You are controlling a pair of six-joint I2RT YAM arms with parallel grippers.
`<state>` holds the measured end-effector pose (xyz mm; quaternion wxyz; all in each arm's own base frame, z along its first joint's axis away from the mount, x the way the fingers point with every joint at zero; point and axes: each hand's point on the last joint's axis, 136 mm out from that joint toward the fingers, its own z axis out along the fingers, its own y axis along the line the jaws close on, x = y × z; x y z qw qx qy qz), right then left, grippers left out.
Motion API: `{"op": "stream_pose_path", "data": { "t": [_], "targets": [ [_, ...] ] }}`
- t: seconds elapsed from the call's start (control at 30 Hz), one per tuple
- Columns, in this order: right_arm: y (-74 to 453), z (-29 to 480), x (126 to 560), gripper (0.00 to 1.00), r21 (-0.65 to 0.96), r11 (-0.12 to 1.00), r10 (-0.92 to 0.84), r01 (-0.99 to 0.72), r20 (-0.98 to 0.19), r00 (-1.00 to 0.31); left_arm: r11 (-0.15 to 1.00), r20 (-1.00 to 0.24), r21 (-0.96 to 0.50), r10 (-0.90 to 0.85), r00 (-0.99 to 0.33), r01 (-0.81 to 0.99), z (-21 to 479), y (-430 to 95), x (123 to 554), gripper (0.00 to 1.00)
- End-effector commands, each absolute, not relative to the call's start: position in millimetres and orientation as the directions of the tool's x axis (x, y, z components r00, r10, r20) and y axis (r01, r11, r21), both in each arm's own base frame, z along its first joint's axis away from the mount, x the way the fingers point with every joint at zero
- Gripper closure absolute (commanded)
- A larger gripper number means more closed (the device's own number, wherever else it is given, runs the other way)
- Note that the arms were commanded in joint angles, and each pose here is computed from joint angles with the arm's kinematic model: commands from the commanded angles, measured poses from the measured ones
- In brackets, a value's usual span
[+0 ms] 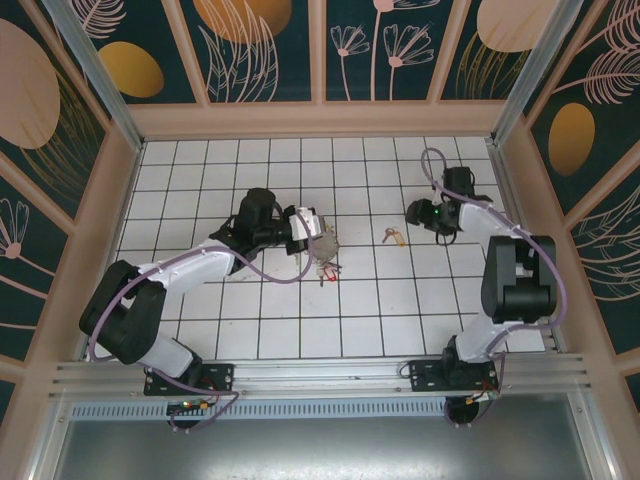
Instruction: Put the keys on the keyring
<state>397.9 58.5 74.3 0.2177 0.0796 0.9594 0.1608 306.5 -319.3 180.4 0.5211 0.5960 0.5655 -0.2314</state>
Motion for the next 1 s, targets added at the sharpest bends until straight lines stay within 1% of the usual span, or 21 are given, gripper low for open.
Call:
{"op": "stream_pose_path", "data": {
  "t": [0.0, 0.03, 0.1, 0.23, 0.37, 0.47, 0.6, 0.67, 0.7, 0.83, 0.9, 0.97],
  "targets": [
    [79, 76, 392, 0.43, 0.347, 0.938, 0.109, -0.008, -0.317, -0.942, 0.179, -0.898, 0.337, 0.356, 0.259, 0.924, 195, -325, 305, 1.00],
    [83, 74, 393, 0.44, 0.354, 0.935, 0.100, -0.017, -0.307, -0.946, 0.175, -0.901, 0.329, 0.353, 0.253, 0.928, 194, -325, 305, 1.00],
    [88, 71, 393, 0.51, 0.358, 0.934, 0.083, -0.024, -0.281, -0.956, 0.166, -0.901, 0.330, 0.349, 0.258, 0.929, 194, -325, 303, 1.00],
    [86, 56, 389, 0.58, 0.329, 0.944, 0.051, -0.030, -0.234, -0.971, 0.169, -0.901, 0.336, 0.346, 0.264, 0.927, 196, -325, 304, 1.00],
    [97, 38, 382, 0.61, 0.360, 0.932, 0.022, -0.042, -0.172, -0.985, 0.154, -0.898, 0.331, 0.355, 0.260, 0.931, 194, -327, 306, 1.00],
    [106, 30, 381, 0.63, 0.342, 0.937, -0.015, -0.070, -0.161, -0.987, 0.155, -0.898, 0.327, 0.360, 0.255, 0.932, 193, -327, 307, 1.00],
    [113, 27, 382, 0.74, 0.360, 0.929, -0.028, -0.085, -0.159, -0.987, 0.148, -0.894, 0.321, 0.373, 0.247, 0.936, 189, -328, 308, 1.00],
    [115, 27, 381, 0.82, 0.369, 0.925, -0.033, -0.089, -0.156, -0.987, 0.137, -0.888, 0.327, 0.383, 0.254, 0.935, 185, -327, 307, 1.00],
    [116, 26, 380, 0.84, 0.373, 0.923, -0.038, -0.093, -0.153, -0.988, 0.131, -0.884, 0.335, 0.387, 0.263, 0.933, 184, -326, 305, 1.00],
    [119, 23, 382, 0.83, 0.372, 0.923, -0.043, -0.098, -0.155, -0.987, 0.129, -0.878, 0.356, 0.387, 0.283, 0.926, 184, -324, 303, 1.00],
    [122, 21, 383, 0.78, 0.378, 0.920, -0.044, -0.100, -0.155, -0.987, 0.126, -0.876, 0.355, 0.391, 0.282, 0.926, 182, -324, 302, 1.00],
    [125, 21, 385, 0.75, 0.379, 0.920, -0.047, -0.105, -0.159, -0.986, 0.122, -0.877, 0.351, 0.391, 0.280, 0.929, 181, -324, 301, 1.00]
  ]
}}
